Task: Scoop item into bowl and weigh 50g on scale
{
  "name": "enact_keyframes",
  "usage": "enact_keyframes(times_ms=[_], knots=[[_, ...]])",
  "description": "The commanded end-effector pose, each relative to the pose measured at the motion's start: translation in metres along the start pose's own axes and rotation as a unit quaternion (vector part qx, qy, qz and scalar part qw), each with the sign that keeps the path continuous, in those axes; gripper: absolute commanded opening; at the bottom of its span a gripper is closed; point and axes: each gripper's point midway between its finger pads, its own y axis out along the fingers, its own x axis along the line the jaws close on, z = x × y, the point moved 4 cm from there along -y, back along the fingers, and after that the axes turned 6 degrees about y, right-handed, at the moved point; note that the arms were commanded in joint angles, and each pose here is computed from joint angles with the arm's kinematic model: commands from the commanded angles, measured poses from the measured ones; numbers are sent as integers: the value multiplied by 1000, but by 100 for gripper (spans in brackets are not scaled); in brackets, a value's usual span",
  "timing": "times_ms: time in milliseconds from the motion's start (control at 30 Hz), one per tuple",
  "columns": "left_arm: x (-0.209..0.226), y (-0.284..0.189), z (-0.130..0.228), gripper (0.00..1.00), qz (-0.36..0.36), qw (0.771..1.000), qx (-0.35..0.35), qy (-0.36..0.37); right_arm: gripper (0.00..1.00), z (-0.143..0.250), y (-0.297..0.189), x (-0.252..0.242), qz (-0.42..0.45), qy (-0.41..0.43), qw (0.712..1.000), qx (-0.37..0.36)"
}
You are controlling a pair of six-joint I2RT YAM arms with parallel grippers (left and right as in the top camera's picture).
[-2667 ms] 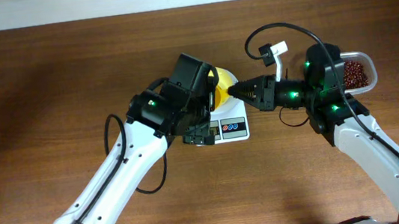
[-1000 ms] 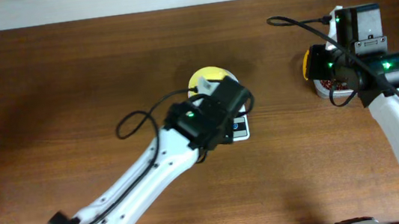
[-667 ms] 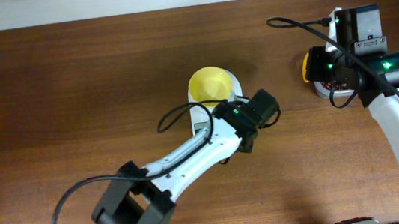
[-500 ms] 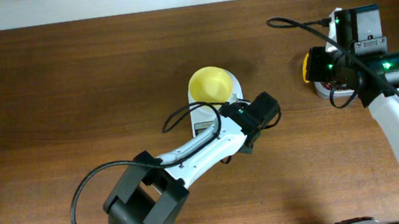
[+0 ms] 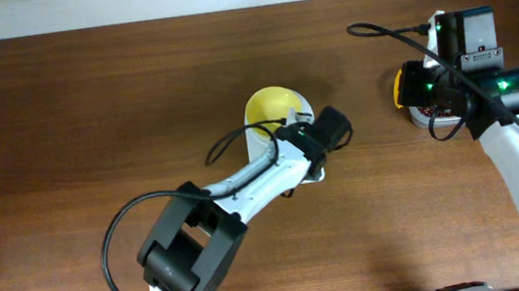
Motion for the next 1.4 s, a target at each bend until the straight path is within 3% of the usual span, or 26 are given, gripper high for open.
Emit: enact_keyframes(times_ms=[0, 400, 667, 1367], knots=[[-3, 3, -8, 0, 9, 1000, -12, -9, 4, -7, -9, 2, -7, -2, 1000, -15], [-3, 11, 1, 0, 9, 1000, -5, -6, 4, -8, -9, 2, -7, -2, 1000, -15], [-16, 6, 3, 0, 15, 999, -14, 38, 4, -7, -9, 2, -7, -2, 1000, -15], [-11, 7, 6, 0, 7, 1000, -6, 24, 4, -7, -9, 2, -7, -2, 1000, -15]])
